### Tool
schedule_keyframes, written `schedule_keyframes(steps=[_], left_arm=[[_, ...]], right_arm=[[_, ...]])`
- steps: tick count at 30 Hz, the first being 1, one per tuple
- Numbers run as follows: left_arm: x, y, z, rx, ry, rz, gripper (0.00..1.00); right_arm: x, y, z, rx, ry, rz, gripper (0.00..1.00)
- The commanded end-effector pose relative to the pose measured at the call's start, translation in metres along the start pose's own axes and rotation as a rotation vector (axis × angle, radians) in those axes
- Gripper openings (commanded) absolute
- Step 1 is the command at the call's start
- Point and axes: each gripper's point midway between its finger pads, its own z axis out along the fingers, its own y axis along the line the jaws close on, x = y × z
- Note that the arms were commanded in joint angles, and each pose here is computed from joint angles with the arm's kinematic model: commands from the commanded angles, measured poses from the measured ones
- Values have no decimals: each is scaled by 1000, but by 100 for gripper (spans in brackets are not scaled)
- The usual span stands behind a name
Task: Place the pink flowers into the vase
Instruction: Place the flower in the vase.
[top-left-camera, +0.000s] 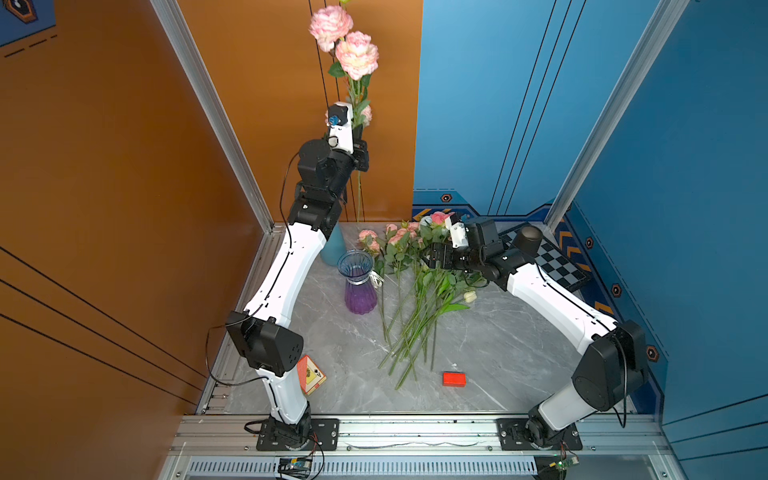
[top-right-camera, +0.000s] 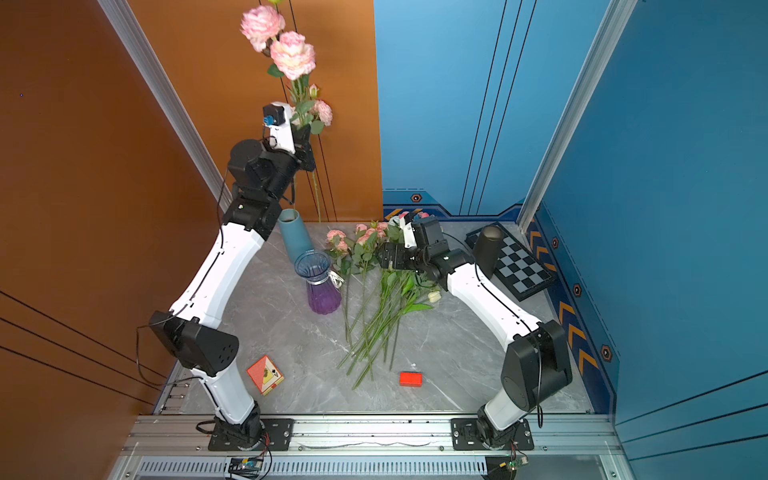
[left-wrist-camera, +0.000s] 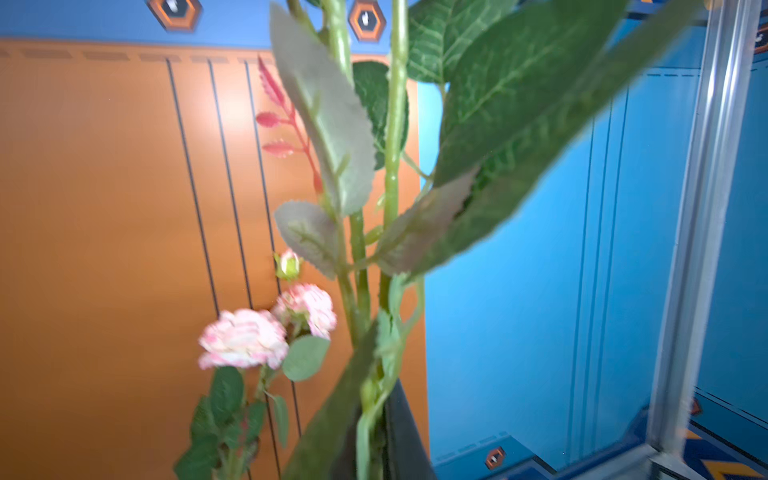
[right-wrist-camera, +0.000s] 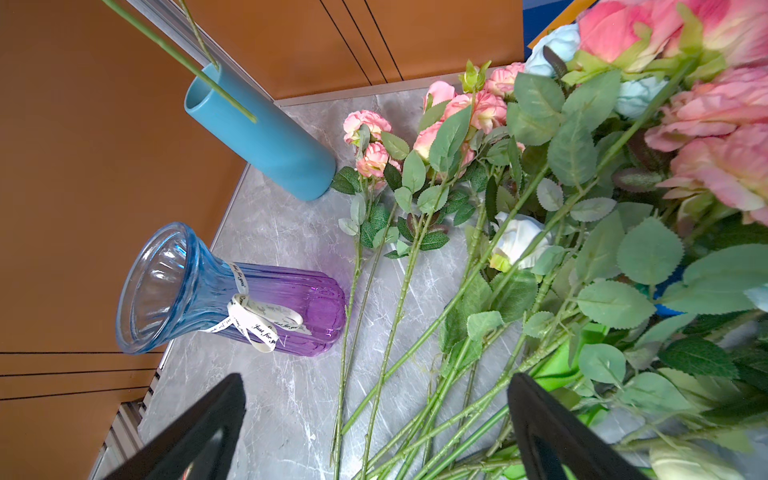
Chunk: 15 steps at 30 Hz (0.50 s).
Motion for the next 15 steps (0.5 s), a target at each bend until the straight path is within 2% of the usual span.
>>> schedule_keyframes(steps=[1,7,15], left_arm=[[-69,42,-20,-127,-158,65,0],[-76,74,-25,-186,-186,57,0],[-42,101,-26,-230,-129,49,0]], right_arm=[[5,6,7,-20,27,-11,100],[9,12,16,-31,46,-16,100],[10,16,24,-35,63,-18,100]])
